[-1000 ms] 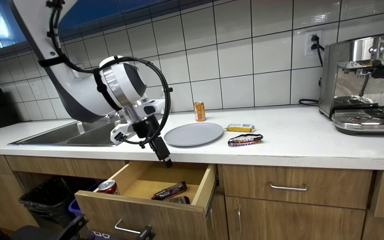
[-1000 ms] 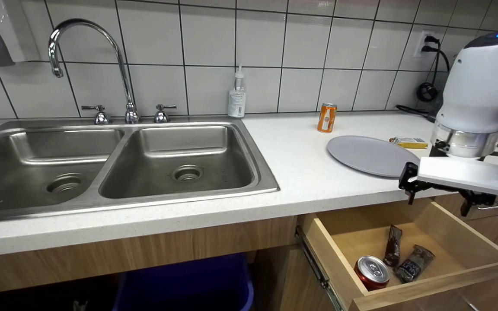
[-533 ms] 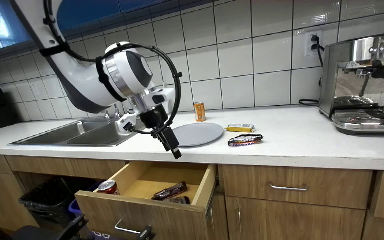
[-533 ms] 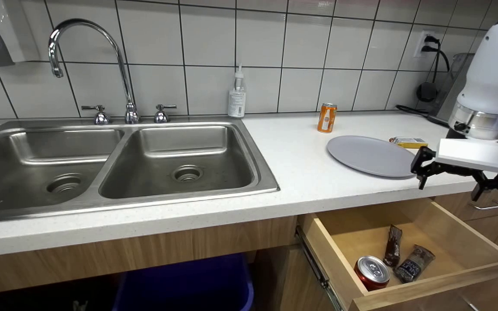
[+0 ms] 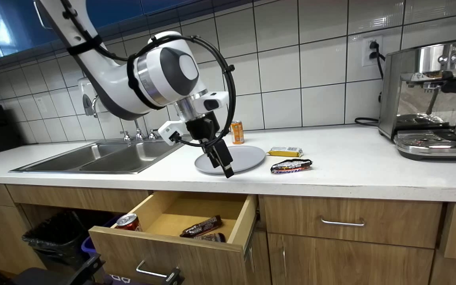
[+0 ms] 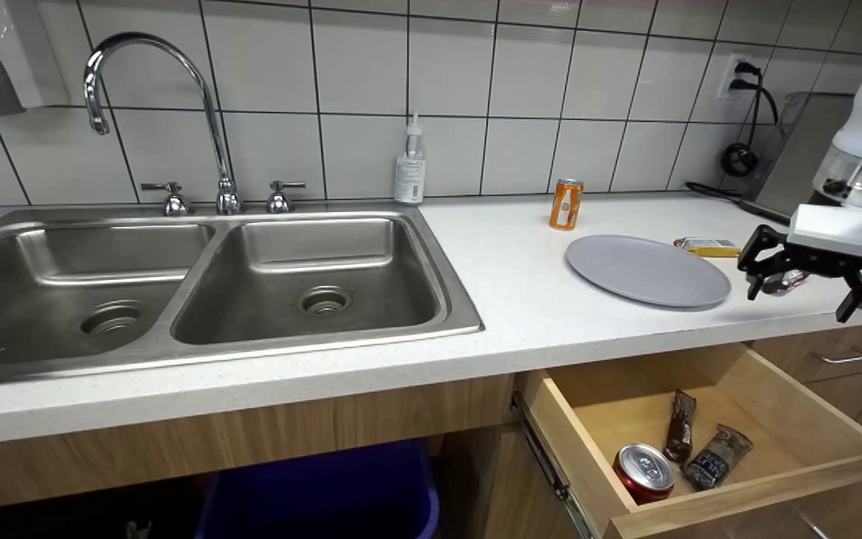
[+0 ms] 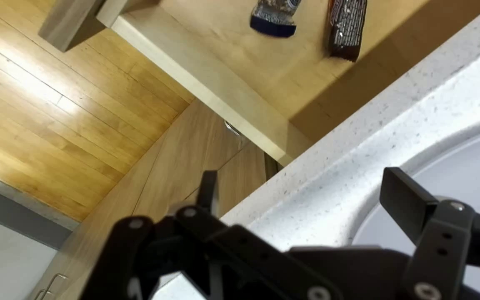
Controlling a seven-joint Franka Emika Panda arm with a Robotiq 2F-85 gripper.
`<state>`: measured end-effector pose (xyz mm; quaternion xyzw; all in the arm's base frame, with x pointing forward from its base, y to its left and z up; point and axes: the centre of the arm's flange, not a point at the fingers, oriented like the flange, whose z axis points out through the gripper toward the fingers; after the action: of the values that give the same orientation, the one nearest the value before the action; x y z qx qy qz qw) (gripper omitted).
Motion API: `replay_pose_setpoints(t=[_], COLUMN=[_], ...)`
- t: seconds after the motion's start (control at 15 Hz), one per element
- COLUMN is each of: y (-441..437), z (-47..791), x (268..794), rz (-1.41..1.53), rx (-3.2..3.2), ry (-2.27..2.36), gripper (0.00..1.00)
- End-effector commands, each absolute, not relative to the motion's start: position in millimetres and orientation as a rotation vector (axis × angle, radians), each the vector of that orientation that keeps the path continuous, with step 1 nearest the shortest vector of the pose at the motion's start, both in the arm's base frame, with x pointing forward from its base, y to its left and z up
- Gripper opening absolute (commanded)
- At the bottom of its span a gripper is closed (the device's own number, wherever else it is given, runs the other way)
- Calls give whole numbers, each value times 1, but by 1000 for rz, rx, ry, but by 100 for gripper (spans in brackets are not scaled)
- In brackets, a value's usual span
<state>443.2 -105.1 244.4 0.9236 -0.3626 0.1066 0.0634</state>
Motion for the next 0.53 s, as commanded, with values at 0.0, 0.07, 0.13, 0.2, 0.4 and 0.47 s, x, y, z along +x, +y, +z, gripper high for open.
replay_pose_setpoints(t=[0.0,0.07,0.13,0.2,0.4,0.47], y=[-136,-144,-151,-157,-174,-179], z=[264,267,270,273,280,281], x=[462,466,469,473,486,491], rz=[352,358,367,376,396,401], rx=[2812,2810,2810,2810,2809,2807], ry=[-1134,-1156,-1174,-1193,-1234,-1243], gripper=[100,100,100,100,100,100])
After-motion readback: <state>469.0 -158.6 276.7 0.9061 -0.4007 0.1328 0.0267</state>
